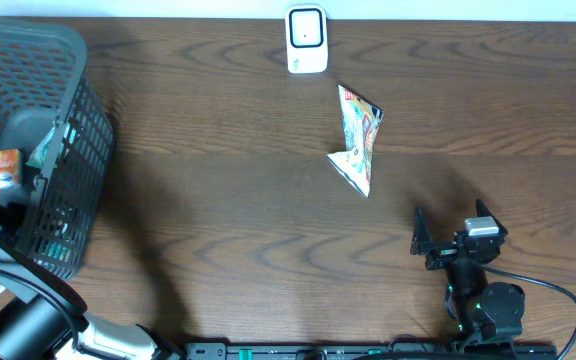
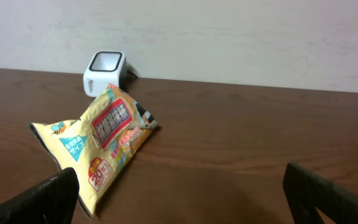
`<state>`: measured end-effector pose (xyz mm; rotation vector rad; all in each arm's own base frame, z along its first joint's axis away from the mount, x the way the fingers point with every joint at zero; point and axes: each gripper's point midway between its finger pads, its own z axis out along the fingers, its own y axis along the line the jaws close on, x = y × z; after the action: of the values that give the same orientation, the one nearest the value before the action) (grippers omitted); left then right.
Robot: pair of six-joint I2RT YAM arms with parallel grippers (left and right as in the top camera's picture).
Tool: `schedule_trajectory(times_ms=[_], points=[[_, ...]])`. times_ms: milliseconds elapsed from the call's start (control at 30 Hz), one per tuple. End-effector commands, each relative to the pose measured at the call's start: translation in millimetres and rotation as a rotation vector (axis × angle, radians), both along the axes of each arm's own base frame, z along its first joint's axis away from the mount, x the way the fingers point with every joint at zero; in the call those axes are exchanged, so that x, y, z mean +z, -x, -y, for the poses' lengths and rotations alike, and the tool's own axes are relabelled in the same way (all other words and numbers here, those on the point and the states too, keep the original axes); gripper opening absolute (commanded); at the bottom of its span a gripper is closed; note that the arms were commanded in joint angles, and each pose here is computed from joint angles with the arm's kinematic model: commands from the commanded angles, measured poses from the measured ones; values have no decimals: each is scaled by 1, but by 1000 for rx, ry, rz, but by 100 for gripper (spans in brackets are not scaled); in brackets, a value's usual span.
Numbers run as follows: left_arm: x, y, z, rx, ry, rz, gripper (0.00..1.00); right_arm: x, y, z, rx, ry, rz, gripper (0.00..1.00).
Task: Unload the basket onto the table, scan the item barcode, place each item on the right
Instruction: 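Grasp the small teal packet inside the basket with the left gripper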
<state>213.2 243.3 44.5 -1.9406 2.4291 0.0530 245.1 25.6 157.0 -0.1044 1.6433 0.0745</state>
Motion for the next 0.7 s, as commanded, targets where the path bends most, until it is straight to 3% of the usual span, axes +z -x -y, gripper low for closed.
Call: schedule_trajectory(times_ms=[0,167,400,433,467,667], points=[[8,-21,0,-2,44,97,7,-1,0,3,-12,15,0,99],[85,-76,-5,-47,24,410,8,-1,0,3,-12,15,0,99],[179,-80,-9,-94,-186,593,7,-1,0,3,-12,15,0,99],[185,-74,-9,-94,-218,579,17,-1,0,3,-12,15,0,99],[179,-60,-12,-67,-242,503,52,-1,0,3,-12,15,0,99],[128,-12,-18,1,-244,207,53,-1,0,3,-12,15,0,99]])
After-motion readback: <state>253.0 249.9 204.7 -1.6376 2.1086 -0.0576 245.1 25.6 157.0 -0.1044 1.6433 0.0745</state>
